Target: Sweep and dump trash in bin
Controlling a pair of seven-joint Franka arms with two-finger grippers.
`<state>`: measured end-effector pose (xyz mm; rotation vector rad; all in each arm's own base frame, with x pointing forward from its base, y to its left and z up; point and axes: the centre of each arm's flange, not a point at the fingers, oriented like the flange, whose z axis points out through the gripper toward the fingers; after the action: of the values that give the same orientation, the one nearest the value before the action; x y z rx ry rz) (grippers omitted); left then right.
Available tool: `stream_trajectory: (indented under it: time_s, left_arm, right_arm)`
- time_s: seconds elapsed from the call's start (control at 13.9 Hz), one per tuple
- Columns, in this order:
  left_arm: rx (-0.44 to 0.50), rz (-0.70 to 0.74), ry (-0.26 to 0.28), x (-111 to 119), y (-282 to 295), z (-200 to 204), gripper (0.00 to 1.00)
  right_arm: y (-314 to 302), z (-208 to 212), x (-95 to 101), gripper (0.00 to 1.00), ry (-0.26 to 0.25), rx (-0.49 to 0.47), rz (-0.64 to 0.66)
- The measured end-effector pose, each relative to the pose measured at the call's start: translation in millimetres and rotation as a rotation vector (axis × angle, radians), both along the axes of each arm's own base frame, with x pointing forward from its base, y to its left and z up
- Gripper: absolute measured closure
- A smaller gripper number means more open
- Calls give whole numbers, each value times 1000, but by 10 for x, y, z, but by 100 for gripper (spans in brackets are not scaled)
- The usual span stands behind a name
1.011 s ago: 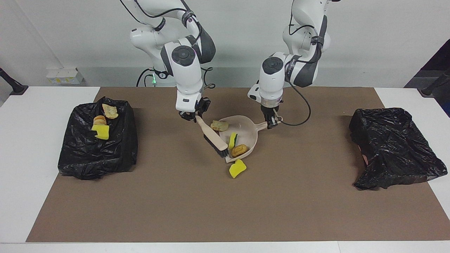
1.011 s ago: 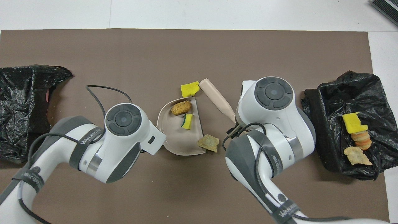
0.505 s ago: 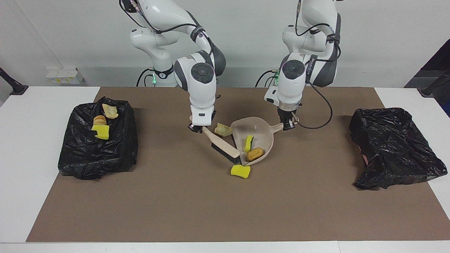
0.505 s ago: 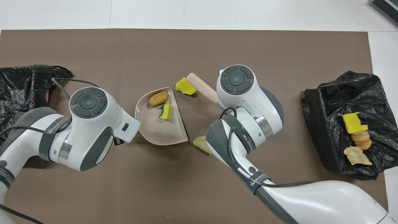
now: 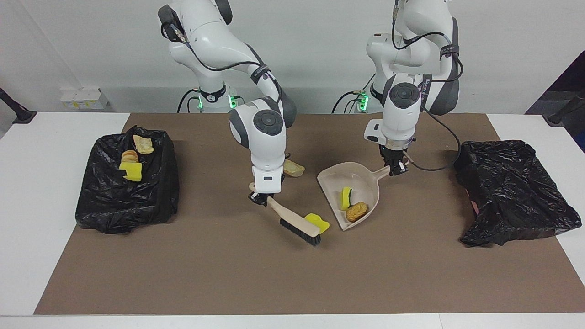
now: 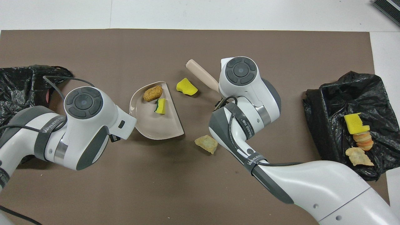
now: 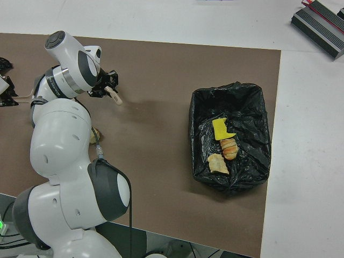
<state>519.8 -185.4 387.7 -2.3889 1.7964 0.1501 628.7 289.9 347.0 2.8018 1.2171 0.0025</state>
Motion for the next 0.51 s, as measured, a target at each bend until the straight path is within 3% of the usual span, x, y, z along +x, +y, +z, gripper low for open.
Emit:
stream_trajectory:
  time_s: [0.07, 0.43, 0.51]
  left_arm:
    - [-7, 9, -14, -7, -35, -27, 69]
    - [-22, 4, -35, -107, -287, -192, 69]
    - [-23, -8, -37, -117, -318, -190, 69]
  right_arm:
    - [13, -88, -52, 74, 41, -2, -6]
    - [343, -135, -610, 74, 373, 128, -119]
    - [342, -20, -676, 74, 399, 125, -136]
